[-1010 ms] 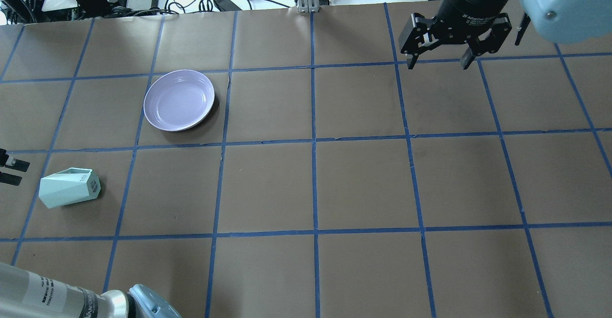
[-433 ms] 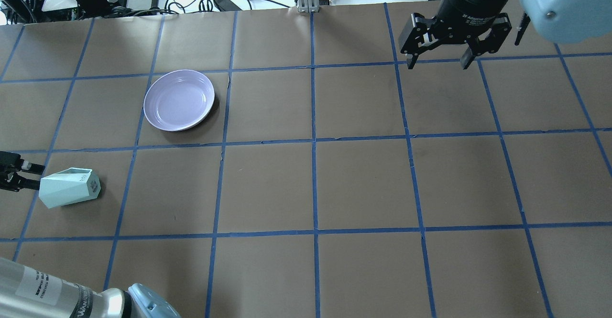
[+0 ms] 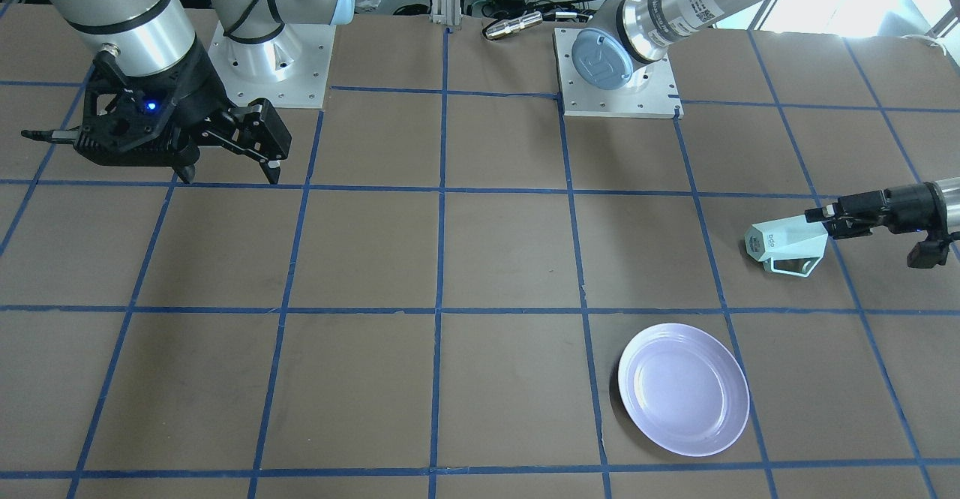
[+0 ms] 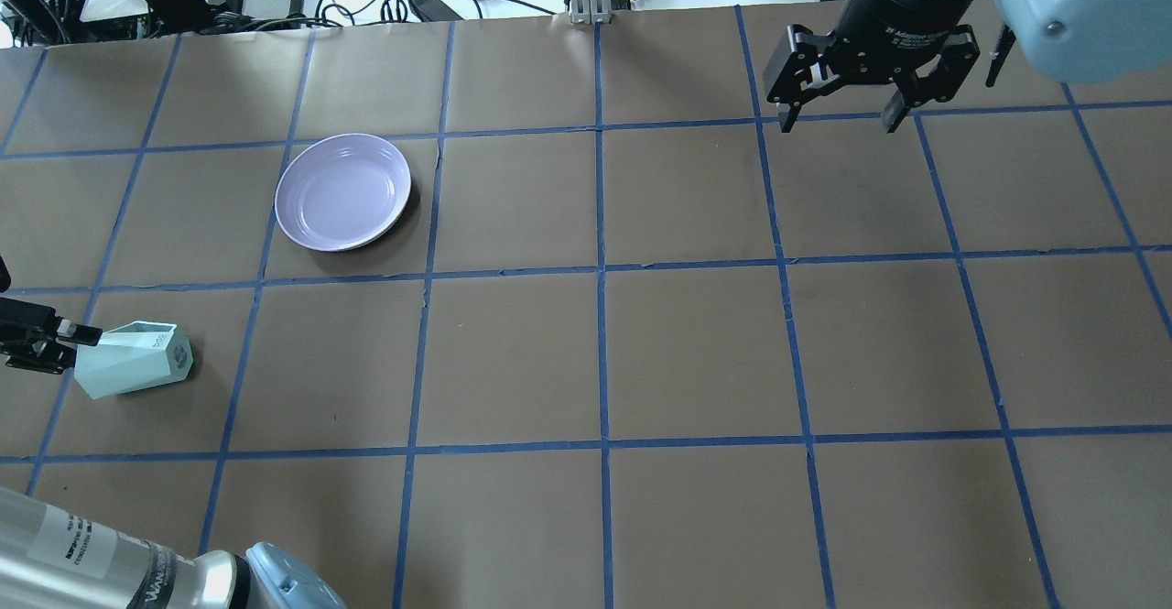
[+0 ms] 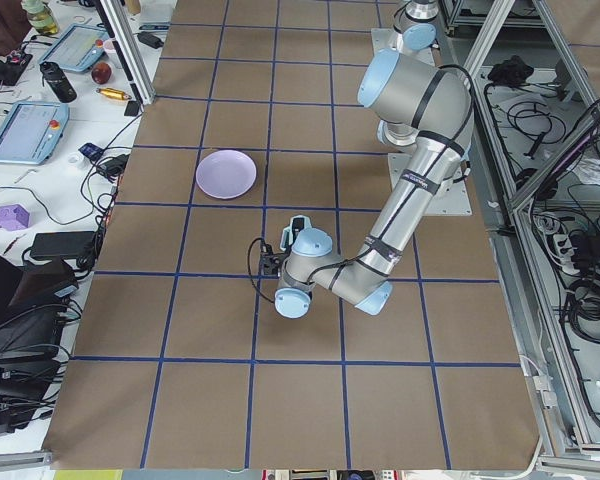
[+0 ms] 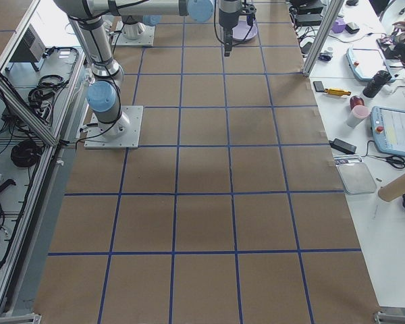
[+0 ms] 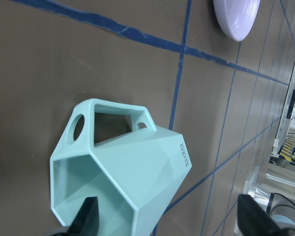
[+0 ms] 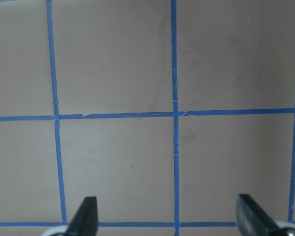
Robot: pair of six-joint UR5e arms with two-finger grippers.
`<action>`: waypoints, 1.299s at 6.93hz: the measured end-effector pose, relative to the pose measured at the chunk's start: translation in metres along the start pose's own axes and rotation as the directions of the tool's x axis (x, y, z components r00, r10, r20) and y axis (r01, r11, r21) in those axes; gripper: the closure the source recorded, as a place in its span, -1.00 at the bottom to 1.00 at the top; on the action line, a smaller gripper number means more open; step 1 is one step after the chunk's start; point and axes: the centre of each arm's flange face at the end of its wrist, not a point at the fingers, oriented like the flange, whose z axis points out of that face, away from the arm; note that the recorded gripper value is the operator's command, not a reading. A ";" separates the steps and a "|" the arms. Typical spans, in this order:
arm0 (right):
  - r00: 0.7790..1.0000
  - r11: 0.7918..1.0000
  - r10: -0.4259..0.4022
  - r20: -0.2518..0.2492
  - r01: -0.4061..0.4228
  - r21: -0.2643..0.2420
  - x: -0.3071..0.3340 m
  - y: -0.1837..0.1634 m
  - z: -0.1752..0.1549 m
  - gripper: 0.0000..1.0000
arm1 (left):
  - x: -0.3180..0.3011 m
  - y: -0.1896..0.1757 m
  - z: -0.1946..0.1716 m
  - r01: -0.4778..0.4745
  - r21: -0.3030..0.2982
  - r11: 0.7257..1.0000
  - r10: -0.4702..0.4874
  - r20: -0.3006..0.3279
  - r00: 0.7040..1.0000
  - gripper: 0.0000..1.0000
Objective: Flip cup and place on plate
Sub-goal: 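Lift the mug with the left gripper and rotate it upright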
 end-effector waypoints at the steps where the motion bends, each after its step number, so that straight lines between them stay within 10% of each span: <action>1: 1.000 1.000 0.000 0.000 0.000 0.000 0.000 0.000 0.000 -1.00 | -0.001 0.000 0.003 -0.009 -0.009 1.000 0.009 -0.021 1.000 0.58; 3: 1.000 1.000 0.000 0.000 0.000 0.000 0.000 0.000 0.000 -1.00 | -0.001 0.001 0.003 -0.011 -0.014 1.000 0.010 -0.038 0.999 1.00; 9: 1.000 1.000 -0.001 0.000 0.001 0.000 0.000 0.000 0.000 -1.00 | 0.109 -0.023 -0.025 -0.059 0.001 0.998 0.059 0.037 0.998 1.00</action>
